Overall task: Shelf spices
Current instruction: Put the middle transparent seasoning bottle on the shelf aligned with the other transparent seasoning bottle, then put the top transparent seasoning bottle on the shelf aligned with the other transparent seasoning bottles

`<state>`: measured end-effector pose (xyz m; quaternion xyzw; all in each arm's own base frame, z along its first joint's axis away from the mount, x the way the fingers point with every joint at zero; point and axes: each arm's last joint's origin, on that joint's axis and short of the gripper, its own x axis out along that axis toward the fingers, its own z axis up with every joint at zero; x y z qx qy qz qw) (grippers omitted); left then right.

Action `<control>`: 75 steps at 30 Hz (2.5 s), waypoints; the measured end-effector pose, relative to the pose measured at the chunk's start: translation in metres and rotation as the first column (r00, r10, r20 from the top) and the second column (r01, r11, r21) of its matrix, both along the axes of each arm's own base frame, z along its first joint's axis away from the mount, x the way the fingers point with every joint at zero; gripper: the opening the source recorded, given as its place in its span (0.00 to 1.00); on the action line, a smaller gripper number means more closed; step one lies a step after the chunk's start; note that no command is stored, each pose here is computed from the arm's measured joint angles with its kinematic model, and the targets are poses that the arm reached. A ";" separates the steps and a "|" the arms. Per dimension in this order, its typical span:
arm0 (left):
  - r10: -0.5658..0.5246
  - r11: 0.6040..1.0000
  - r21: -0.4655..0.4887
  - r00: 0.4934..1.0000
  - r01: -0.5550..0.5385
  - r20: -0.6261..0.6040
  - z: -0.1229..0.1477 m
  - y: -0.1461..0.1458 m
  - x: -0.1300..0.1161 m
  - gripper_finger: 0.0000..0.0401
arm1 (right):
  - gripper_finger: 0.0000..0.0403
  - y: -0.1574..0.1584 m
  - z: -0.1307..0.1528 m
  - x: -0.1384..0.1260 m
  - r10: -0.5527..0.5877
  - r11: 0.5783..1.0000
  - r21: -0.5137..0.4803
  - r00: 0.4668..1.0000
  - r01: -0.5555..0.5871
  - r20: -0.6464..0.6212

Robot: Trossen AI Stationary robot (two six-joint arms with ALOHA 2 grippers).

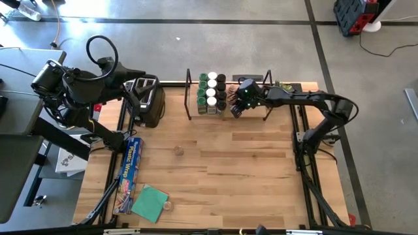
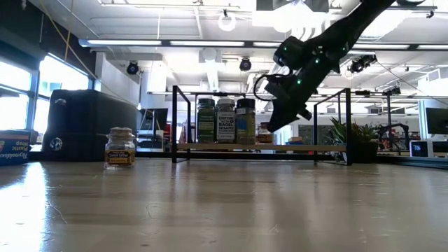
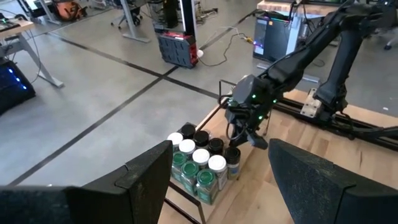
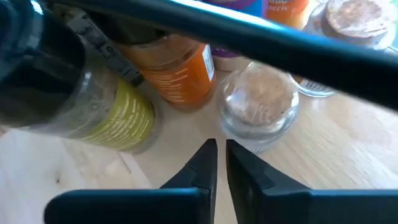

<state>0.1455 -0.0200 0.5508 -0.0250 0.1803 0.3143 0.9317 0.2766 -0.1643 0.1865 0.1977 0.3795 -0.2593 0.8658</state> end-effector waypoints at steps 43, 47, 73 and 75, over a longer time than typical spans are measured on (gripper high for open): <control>-0.228 0.926 -0.359 0.927 0.112 -0.298 -0.168 -0.047 0.033 0.65 | 0.06 0.153 0.150 -0.021 0.197 0.980 -0.093 0.942 -0.178 0.271; -0.299 0.910 -0.383 0.889 0.158 -0.345 -0.238 -0.065 0.051 0.65 | 0.06 0.154 0.156 -0.041 0.213 0.976 -0.100 0.952 -0.195 0.220; -0.281 0.891 -0.453 0.811 0.021 -0.514 -0.409 -0.033 0.114 0.66 | 0.06 0.152 0.178 -0.128 0.194 0.967 -0.195 0.971 -0.165 0.137; -0.284 0.880 -0.474 0.821 0.019 -0.495 -0.411 -0.028 0.119 0.60 | 0.06 0.152 0.179 -0.129 0.195 0.966 -0.196 0.971 -0.166 0.137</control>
